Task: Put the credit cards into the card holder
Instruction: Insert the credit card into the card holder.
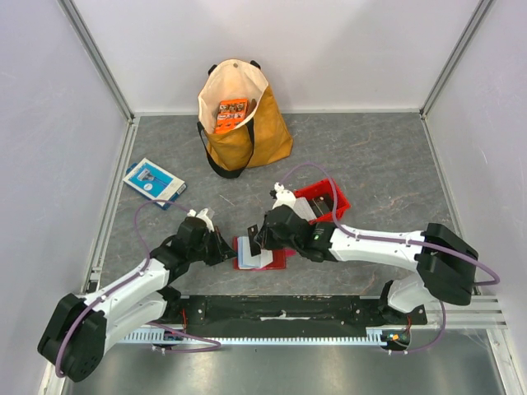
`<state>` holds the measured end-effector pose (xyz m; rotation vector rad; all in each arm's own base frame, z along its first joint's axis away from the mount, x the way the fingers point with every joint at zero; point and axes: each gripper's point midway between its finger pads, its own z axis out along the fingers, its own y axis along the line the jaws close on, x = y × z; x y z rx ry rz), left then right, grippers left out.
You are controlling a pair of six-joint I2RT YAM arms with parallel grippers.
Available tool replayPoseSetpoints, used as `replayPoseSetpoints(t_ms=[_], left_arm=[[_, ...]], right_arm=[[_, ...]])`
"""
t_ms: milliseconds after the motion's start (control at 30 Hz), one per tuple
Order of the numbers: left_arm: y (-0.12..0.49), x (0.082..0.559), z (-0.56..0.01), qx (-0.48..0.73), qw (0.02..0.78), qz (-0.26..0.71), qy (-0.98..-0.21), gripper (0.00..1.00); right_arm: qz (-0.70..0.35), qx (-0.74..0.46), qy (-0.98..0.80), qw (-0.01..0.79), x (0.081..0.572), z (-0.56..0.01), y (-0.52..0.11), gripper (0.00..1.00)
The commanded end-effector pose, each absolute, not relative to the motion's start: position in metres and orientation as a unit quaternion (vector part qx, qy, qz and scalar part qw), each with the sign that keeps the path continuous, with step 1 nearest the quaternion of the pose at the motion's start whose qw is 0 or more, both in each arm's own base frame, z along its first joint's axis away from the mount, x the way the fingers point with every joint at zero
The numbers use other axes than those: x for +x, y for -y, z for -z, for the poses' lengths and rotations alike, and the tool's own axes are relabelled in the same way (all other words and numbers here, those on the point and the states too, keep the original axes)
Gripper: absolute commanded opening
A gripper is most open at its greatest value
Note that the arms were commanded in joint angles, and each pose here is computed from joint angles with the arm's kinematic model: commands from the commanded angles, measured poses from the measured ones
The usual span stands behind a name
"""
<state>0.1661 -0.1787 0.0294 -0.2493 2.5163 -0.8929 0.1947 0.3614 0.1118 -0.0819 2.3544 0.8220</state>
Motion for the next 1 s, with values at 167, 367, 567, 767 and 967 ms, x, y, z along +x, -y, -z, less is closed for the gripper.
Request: replayPoseSetpoints(t_ms=[167,367,567,767,967], left_arm=[[0.193,0.174,-0.063,-0.088,0.246,0.37,-0.892,0.02],[0.193,0.174,-0.064,-0.088,0.246,0.372,-0.891,0.02],[0.193,0.173,-0.064,-0.088,0.246,0.373,-0.89,0.02],[0.193,0.173,-0.065,-0.088,0.248,0.374,-0.889,0.02],[0.194,0.172,-0.068,-0.088,0.249,0.378,-0.887,0.02]], right_arm=[[-0.272,-0.026,-0.882,0.385,0.203,-0.137,-0.382,0.0],[-0.243,-0.033,-0.885,0.395,0.202,-0.135,-0.388,0.0],[-0.208,-0.041,-0.892,0.4,0.203,-0.125,-0.386,0.0],[-0.204,-0.052,-0.894,0.397,0.2,-0.122,-0.393,0.0],[-0.216,-0.046,-0.885,0.409,0.198,-0.14,-0.396,0.0]])
